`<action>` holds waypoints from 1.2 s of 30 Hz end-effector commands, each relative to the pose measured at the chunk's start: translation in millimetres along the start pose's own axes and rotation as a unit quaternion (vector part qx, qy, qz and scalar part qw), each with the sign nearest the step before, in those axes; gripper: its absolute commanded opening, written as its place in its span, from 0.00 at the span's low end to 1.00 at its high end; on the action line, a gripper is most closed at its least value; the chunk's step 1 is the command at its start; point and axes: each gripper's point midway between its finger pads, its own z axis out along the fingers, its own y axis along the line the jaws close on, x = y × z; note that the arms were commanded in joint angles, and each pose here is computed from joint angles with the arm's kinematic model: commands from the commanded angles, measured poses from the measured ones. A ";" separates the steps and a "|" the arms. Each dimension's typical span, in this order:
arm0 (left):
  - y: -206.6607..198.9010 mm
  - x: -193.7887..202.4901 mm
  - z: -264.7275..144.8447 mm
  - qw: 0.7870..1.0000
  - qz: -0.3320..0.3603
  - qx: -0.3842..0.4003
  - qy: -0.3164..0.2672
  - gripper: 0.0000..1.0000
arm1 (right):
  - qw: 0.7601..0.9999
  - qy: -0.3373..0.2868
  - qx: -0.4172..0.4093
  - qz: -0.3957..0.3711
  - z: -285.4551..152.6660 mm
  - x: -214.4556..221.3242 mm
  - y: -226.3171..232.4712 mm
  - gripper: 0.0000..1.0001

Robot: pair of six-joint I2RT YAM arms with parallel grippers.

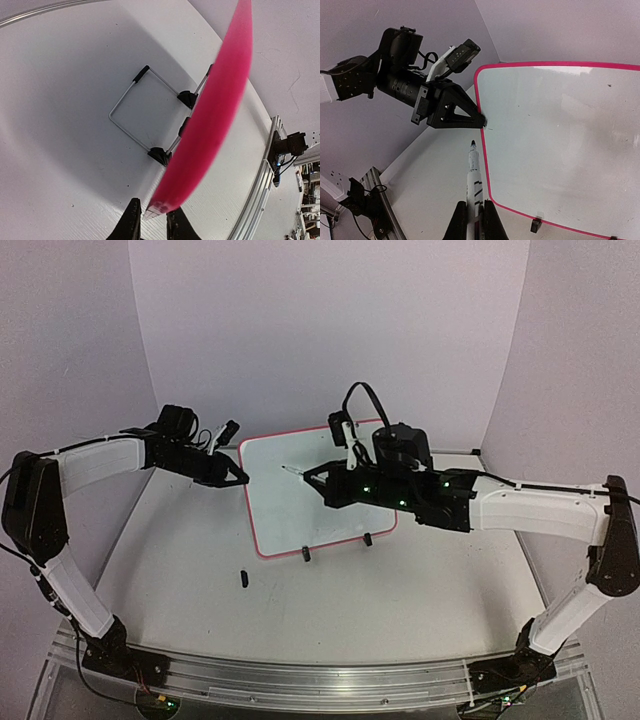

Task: Write a sentence on the whiteboard
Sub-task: Hold the whiteboard with the whiteboard.

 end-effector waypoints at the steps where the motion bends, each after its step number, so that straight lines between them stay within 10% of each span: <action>1: -5.8 -14.3 -2.0 0.999 0.042 0.012 -0.021 0.15 | 1.000 -0.010 -0.013 -0.009 9.1 -15.3 11.2 0.00; 9: -5.1 -9.9 -0.8 0.998 0.052 0.011 -0.017 0.00 | 1.000 -0.003 -0.008 -0.012 30.7 -17.3 11.9 0.00; 36: -1.0 1.0 -0.2 0.998 0.066 0.002 -0.005 0.00 | 1.000 -0.012 0.002 -0.024 93.6 -29.9 -1.3 0.00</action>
